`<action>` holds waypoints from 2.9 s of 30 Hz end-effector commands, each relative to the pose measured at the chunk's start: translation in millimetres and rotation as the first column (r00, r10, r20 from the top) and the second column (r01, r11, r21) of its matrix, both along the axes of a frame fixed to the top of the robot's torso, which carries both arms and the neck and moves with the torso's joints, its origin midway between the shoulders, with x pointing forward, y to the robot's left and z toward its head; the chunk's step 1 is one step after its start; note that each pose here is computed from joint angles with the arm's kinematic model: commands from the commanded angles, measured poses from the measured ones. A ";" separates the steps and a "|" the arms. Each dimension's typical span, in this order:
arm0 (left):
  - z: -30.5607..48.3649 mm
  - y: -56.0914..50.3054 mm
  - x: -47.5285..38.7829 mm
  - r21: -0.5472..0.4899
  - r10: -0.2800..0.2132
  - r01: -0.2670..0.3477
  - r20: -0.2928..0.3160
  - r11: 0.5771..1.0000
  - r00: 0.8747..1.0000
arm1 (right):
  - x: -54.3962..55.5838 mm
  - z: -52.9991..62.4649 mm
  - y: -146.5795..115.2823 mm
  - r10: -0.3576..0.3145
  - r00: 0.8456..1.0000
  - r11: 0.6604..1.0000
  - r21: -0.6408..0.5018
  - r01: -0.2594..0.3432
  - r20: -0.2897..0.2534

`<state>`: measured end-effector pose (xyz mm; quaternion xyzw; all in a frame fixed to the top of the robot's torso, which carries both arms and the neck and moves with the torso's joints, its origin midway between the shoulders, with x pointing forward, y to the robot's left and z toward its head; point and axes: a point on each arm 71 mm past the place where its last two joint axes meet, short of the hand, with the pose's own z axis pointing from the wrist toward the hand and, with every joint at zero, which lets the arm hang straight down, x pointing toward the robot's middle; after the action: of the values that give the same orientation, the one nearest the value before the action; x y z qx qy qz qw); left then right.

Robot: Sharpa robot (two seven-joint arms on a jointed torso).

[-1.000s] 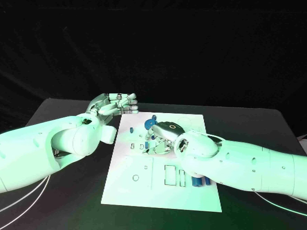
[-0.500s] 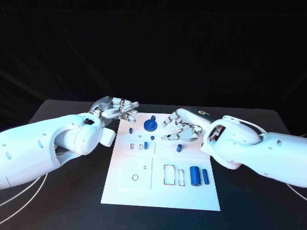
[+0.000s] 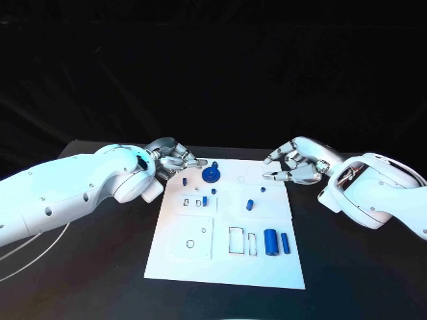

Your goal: Assemble the parts on the task board

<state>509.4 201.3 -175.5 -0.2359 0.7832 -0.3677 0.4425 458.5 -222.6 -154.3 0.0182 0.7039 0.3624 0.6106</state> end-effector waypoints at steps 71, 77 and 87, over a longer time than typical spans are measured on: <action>-27.7 -73.6 10.9 0.594 -0.118 0.271 -0.284 0.757 0.951 | 6.0 0.6 0.6 -0.047 0.996 0.996 0.074 0.042 0.075; -28.1 -75.3 11.1 0.593 -0.124 0.278 -0.288 0.756 0.950 | 5.2 0.7 2.9 -0.046 0.997 0.995 0.092 0.040 0.062; -29.8 -73.7 14.0 0.590 -0.128 0.288 -0.297 0.754 0.946 | 2.1 1.2 7.3 -0.036 0.998 0.994 0.108 0.031 0.049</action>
<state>524.6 130.0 -204.6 -0.0379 0.9251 -0.0968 0.3652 461.7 -217.0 -153.5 0.0522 0.6696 0.3825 0.6345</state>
